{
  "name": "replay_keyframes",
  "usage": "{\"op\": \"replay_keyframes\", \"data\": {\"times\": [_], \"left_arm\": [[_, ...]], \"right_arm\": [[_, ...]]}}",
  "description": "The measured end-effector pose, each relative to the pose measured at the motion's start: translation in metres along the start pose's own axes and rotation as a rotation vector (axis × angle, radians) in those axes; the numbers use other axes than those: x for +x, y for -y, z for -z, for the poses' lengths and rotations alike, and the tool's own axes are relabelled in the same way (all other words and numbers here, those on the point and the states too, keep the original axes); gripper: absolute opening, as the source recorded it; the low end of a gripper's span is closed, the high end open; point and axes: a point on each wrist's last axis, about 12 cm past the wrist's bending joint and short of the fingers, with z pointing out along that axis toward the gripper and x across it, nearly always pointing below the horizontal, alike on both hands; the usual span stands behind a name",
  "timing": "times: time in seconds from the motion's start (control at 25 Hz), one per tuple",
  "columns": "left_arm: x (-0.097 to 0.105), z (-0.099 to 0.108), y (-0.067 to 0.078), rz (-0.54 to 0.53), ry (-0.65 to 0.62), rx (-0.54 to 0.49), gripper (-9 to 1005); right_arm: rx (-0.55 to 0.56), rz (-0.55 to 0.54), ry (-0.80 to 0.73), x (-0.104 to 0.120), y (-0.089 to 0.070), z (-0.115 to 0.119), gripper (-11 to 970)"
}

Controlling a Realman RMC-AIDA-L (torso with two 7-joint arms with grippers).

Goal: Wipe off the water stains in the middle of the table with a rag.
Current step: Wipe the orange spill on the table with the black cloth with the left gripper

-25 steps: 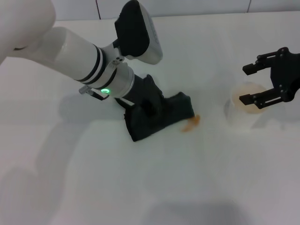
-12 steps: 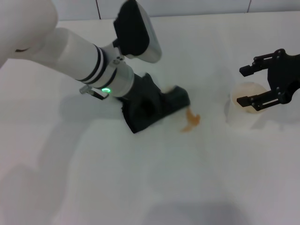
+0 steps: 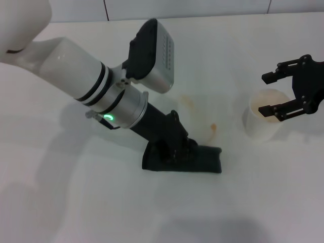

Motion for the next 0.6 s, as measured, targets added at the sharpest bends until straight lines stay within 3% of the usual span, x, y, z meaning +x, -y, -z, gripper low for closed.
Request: {"op": "replay_keyframes", "data": {"times": [0.12, 0.6], "left_arm": [[0.004, -0.002, -0.001, 0.008, -0.024, -0.020, 101], [0.014, 0.001, -0.036, 0.196, -0.016, -0.340, 106]], "right_arm": [[-0.004, 0.003, 0.008, -0.002, -0.001, -0.001, 776], [-0.017, 0.003, 0.033, -0.002, -0.004, -0.006, 777]]}}
